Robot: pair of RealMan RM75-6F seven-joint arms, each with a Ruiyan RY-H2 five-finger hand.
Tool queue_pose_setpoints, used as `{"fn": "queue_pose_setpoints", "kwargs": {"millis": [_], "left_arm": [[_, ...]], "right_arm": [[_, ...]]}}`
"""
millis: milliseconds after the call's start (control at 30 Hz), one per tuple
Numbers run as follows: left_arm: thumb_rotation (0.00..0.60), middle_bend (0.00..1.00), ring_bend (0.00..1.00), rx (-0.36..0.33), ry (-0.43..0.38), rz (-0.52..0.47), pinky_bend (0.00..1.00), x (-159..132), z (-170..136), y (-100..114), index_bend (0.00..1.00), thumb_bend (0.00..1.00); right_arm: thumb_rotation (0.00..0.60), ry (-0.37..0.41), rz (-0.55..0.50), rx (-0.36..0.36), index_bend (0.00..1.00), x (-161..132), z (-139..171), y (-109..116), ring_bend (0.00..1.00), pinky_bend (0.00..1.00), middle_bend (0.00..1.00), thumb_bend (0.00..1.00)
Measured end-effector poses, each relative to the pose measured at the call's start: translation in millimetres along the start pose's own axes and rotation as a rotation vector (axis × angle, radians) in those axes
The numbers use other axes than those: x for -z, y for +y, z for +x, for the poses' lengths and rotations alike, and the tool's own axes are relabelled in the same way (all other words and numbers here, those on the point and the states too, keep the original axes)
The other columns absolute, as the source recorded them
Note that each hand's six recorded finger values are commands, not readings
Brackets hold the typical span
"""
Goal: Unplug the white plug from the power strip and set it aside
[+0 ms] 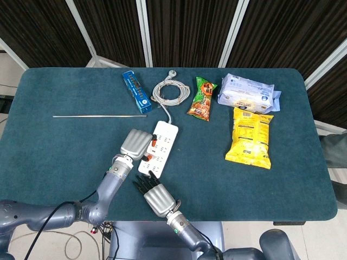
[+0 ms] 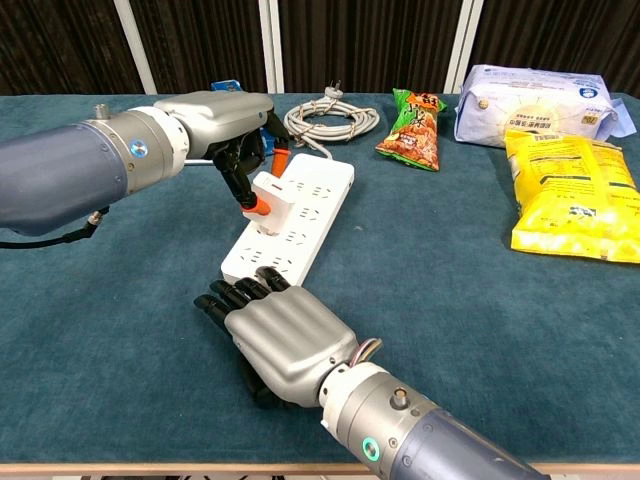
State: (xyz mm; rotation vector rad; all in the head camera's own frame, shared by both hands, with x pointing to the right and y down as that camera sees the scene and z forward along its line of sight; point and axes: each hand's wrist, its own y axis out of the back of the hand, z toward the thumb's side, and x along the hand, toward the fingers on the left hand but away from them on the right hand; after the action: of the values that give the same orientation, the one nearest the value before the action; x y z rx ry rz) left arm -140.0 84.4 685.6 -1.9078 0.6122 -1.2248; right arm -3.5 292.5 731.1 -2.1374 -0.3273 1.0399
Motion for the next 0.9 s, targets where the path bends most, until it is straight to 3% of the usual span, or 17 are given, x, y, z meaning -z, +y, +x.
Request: {"fn": "queue_pose_setpoints", "kwargs": {"millis": [533, 900], "left_arm": [[0.6, 0.84, 0.56, -0.052, 0.02, -0.026, 0.55, 9.0, 2.4, 20.6, 0.82, 0.36], [0.6, 0.84, 0.56, -0.087, 0.055, -0.034, 0.55, 30.1, -1.4, 34.9, 0.82, 0.36]], "right_arm": [[0.6, 0.007, 0.004, 0.008, 0.03, -3.5, 1.1, 3.0, 0.0, 0.0, 0.03, 0.8], [0.6, 0.003, 0.03, 0.061, 0.03, -3.7, 0.1, 21.5, 0.0, 0.0, 0.03, 0.8]]}}
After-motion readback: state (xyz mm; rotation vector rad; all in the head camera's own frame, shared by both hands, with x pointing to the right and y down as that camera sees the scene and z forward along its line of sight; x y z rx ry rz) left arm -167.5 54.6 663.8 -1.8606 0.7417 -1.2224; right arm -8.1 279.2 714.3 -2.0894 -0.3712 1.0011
